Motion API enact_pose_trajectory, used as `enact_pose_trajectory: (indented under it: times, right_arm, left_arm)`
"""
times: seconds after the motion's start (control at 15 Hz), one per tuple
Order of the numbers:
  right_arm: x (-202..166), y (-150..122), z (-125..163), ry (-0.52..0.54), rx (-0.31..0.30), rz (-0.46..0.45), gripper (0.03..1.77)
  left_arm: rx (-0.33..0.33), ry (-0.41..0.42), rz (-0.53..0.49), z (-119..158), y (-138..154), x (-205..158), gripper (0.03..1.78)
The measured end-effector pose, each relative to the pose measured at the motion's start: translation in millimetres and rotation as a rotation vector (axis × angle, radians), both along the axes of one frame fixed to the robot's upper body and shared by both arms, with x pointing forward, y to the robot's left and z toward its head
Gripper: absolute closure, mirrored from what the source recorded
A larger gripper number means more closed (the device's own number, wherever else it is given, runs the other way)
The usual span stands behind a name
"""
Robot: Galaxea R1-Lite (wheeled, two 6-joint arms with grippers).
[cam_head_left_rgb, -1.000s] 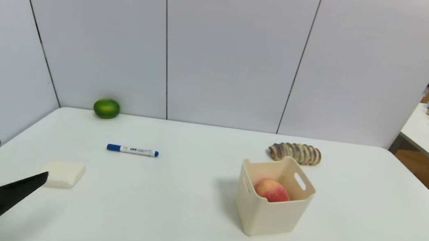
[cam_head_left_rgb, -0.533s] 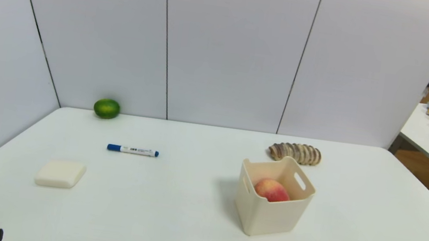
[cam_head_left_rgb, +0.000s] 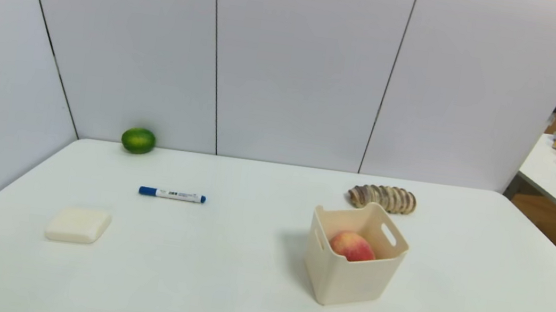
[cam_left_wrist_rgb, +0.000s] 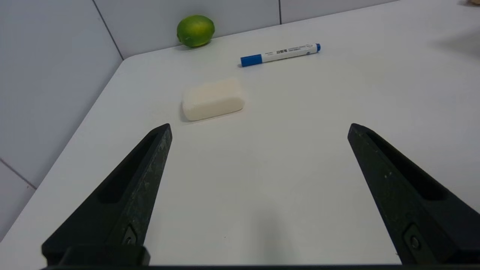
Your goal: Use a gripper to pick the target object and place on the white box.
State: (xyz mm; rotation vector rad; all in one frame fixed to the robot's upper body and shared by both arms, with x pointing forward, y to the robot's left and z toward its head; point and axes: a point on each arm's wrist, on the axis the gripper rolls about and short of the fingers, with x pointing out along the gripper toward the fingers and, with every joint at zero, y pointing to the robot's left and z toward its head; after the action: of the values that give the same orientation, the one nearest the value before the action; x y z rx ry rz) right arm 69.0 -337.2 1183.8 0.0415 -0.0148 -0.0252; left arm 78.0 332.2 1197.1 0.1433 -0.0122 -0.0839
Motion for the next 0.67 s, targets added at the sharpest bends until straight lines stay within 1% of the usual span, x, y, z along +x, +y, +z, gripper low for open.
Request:
enact_pose_trajectory:
  times: [0.13, 0.2, 0.33, 0.47, 0.67]
  right_arm:
    - [0.0, 0.0, 0.0, 0.000, 0.000, 0.001, 0.10]
    - [0.0, 0.0, 0.0, 0.000, 0.000, 0.000, 0.10]
    - [0.0, 0.0, 0.0, 0.000, 0.000, 0.000, 0.10]
    - [0.0, 0.0, 0.0, 0.000, 0.000, 0.001, 0.10]
    - [0.0, 0.0, 0.0, 0.000, 0.000, 0.000, 0.10]
  left_arm:
    - [-0.006, 0.034, 0.057, -11.5, 1.2, -5.3, 0.12]
    - [-0.021, 0.032, 0.065, -13.3, 1.3, -6.6, 0.12]
    - [-0.079, 0.017, 0.064, -13.9, 1.3, -8.1, 0.12]
    - [-0.087, 0.009, 0.064, -14.2, 1.2, -8.8, 0.12]
    - [-0.131, 0.009, 0.076, -14.4, 1.5, -8.9, 0.12]
